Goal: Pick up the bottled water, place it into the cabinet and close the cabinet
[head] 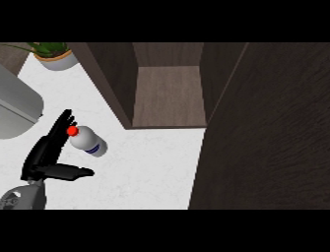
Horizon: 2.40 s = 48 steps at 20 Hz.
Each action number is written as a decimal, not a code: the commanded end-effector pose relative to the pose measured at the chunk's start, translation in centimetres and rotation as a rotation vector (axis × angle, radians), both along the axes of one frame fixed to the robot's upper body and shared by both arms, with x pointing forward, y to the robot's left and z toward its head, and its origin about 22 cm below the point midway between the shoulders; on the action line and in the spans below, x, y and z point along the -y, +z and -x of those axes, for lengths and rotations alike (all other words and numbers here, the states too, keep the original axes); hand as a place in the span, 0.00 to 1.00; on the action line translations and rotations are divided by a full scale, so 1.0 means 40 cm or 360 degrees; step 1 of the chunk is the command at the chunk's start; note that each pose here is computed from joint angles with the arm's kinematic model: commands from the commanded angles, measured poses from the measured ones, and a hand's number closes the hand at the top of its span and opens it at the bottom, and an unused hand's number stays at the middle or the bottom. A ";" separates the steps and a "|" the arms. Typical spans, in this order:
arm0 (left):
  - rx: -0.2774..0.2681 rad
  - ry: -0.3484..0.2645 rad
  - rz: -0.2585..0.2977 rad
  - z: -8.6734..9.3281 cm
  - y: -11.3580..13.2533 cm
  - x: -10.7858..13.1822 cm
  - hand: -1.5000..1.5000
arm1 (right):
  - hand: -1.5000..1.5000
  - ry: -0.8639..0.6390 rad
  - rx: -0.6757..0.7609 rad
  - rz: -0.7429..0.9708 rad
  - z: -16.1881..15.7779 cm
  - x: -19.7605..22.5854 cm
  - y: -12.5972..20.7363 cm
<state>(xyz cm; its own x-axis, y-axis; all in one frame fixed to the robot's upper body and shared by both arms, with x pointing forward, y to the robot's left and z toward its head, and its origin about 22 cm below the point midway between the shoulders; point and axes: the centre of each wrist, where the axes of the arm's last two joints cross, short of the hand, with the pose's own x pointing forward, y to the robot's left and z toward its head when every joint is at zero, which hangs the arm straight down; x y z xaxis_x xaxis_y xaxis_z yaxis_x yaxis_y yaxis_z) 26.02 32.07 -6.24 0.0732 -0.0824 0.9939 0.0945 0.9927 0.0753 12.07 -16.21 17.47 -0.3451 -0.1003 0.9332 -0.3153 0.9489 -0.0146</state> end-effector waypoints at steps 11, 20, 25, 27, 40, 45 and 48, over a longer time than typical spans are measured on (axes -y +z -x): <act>0.0083 0.0050 0.0051 -0.056 -0.109 -0.020 0.00 | 0.00 -0.0092 0.0115 0.0017 0.072 0.002 0.042; 0.0205 0.0079 0.0188 -0.080 -0.132 -0.005 0.00 | 0.00 -0.0084 0.0141 0.0063 0.038 0.017 0.041; 0.0186 -0.0064 0.0279 -0.106 -0.136 0.060 1.00 | 0.00 -0.0089 0.0100 0.0068 0.027 0.026 0.033; 0.0196 -0.0113 0.0228 -0.103 -0.152 0.115 1.00 | 0.00 -0.0109 0.0092 0.0092 0.035 0.031 0.027; 0.0607 -0.0004 -0.0018 -0.068 -0.179 0.236 1.00 | 0.00 -0.0122 0.0088 0.0048 0.045 0.047 0.031; 0.0619 -0.0066 0.0200 -0.073 -0.149 0.302 1.00 | 0.00 -0.0116 0.0073 0.0028 0.054 0.038 0.034; 0.0628 -0.0038 0.0271 -0.093 -0.109 0.313 1.00 | 0.00 -0.0107 0.0068 0.0037 0.062 0.008 0.022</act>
